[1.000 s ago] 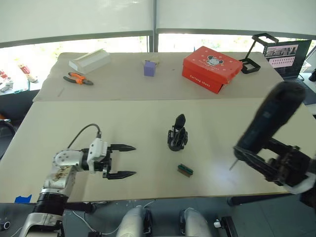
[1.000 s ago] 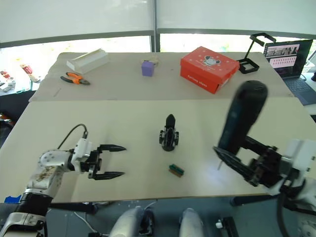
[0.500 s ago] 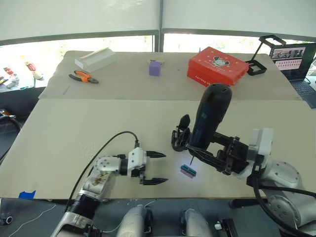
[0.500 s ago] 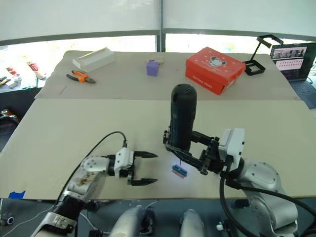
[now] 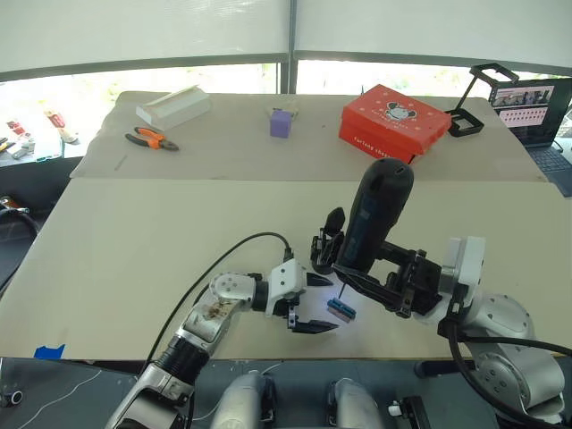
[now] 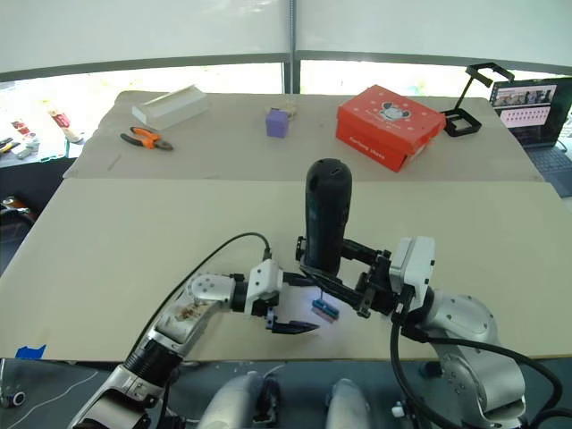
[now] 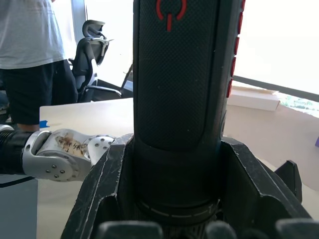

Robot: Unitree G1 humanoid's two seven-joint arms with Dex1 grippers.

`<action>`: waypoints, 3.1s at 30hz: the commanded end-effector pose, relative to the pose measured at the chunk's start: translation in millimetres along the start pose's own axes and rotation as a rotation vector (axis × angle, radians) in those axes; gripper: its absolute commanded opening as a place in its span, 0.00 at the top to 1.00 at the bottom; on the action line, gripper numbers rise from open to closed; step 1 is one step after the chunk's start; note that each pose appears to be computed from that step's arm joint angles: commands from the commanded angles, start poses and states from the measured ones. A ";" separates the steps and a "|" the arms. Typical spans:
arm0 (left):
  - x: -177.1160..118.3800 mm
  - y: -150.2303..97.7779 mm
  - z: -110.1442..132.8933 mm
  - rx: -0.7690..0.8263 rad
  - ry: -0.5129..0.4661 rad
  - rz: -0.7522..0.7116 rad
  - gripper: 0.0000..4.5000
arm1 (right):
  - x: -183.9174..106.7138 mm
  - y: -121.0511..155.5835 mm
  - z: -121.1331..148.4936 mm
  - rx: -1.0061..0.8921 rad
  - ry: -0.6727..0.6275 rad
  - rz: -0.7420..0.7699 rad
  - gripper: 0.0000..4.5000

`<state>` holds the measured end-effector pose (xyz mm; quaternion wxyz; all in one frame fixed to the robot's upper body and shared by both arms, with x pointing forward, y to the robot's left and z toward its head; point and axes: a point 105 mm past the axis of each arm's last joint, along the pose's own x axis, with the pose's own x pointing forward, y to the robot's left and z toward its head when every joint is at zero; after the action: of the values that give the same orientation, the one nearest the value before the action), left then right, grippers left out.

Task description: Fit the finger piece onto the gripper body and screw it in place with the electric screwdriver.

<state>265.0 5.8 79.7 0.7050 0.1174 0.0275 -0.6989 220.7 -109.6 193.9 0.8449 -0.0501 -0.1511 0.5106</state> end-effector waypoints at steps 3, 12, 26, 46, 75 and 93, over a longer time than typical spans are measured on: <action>-0.6 -1.3 5.2 0.013 0.008 0.001 0.01 | -2.9 2.8 12.2 -0.062 -0.039 0.014 0.57; -9.0 -1.9 -13.1 0.014 0.055 0.021 0.01 | -3.8 -0.2 11.1 -0.068 -0.040 0.002 0.57; -6.7 -4.0 -19.4 0.005 0.054 0.028 0.01 | -3.7 -0.7 10.2 -0.065 -0.044 0.007 0.57; -6.8 -5.5 -29.7 -0.002 0.053 0.024 0.01 | -3.9 2.0 6.7 -0.052 -0.035 0.008 0.57; -5.6 -9.7 -32.2 -0.007 0.048 0.015 0.01 | -3.3 -1.6 4.8 -0.054 -0.028 0.000 0.57; -6.1 -7.1 -31.0 -0.007 0.044 0.025 0.01 | -5.2 1.2 -5.9 -0.015 0.006 -0.006 0.57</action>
<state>266.2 18.3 62.7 0.7161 0.1363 0.0197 -0.6843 222.4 -114.1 180.5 0.8506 -0.0492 -0.1340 0.5061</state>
